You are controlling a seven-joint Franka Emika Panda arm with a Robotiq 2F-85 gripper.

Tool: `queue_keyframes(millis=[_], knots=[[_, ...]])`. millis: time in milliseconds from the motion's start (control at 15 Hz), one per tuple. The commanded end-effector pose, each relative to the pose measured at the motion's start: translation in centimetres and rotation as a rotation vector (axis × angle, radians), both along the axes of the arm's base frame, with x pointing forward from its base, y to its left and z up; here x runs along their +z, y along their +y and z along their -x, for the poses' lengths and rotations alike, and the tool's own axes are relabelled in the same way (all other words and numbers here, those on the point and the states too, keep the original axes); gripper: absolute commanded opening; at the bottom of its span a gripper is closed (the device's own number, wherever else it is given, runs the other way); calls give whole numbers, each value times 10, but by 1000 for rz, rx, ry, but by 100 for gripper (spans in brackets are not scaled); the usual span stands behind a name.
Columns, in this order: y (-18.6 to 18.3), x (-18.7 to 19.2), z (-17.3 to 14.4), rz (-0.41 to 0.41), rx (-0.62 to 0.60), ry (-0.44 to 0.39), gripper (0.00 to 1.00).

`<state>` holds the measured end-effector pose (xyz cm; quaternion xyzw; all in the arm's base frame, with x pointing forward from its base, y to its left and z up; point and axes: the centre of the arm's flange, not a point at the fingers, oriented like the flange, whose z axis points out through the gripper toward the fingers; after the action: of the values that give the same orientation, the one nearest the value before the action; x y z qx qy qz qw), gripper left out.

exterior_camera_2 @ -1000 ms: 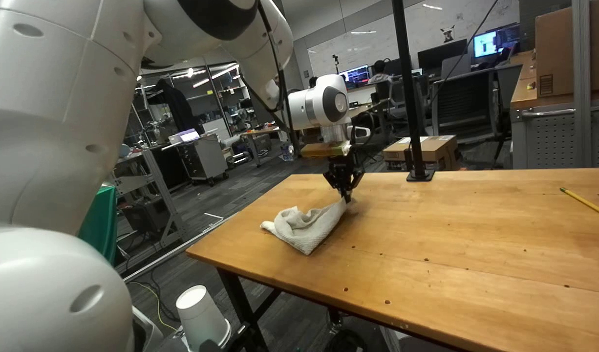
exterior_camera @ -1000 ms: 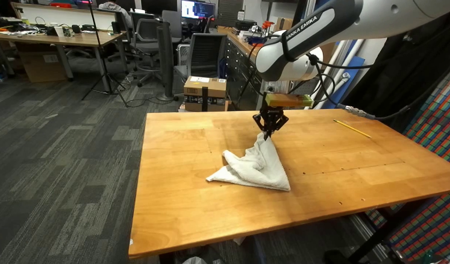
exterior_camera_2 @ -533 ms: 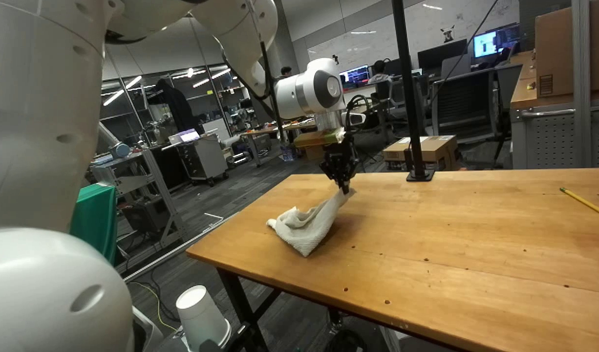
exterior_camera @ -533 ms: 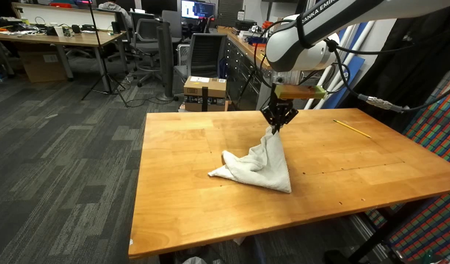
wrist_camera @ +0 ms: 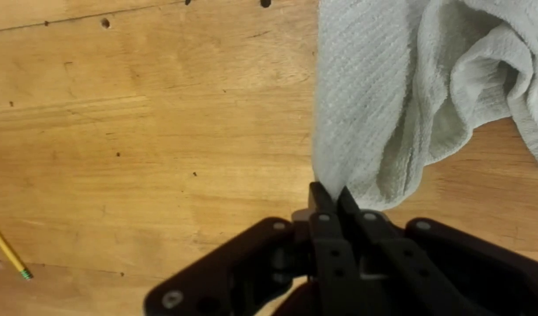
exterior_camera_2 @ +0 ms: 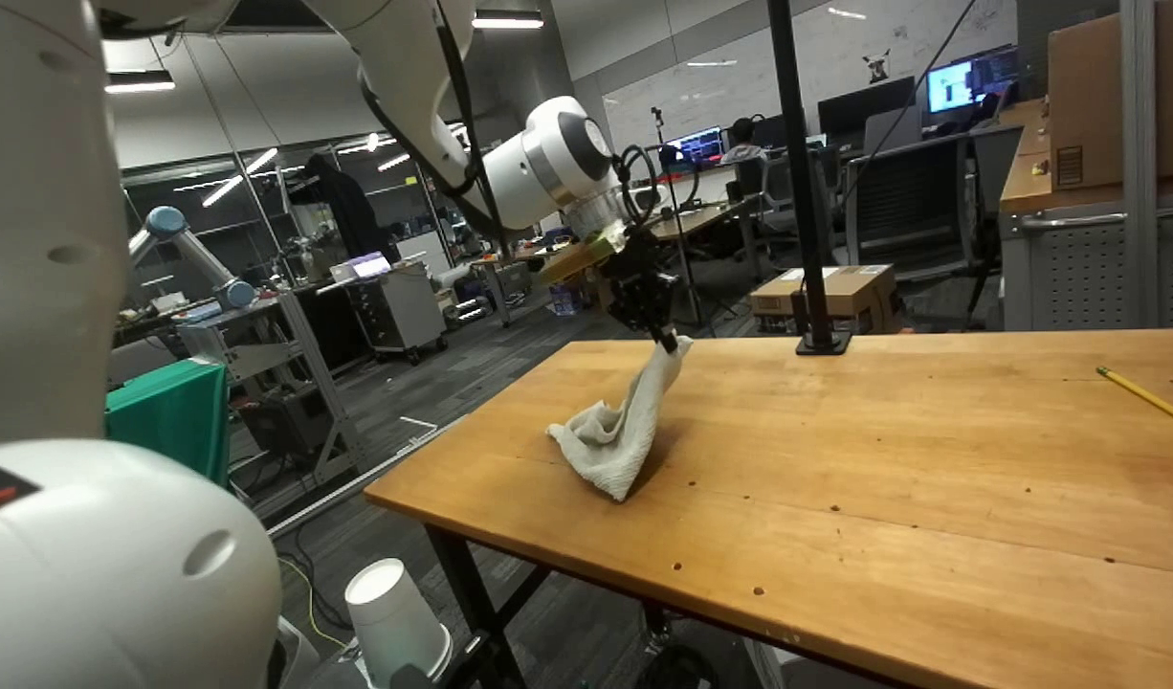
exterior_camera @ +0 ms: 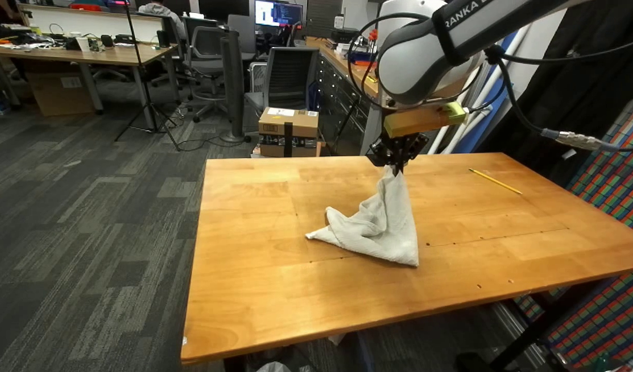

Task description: Fold the towel thrice

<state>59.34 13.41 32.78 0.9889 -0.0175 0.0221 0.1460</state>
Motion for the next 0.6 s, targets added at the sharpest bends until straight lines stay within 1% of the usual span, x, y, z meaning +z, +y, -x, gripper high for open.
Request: queue_keyframes(millis=[0,267,533], knots=[[21,16,29,107,-23,-79,1],[53,18,47,212,-22,-132,1],[95,14,70,308,2,-168,1]])
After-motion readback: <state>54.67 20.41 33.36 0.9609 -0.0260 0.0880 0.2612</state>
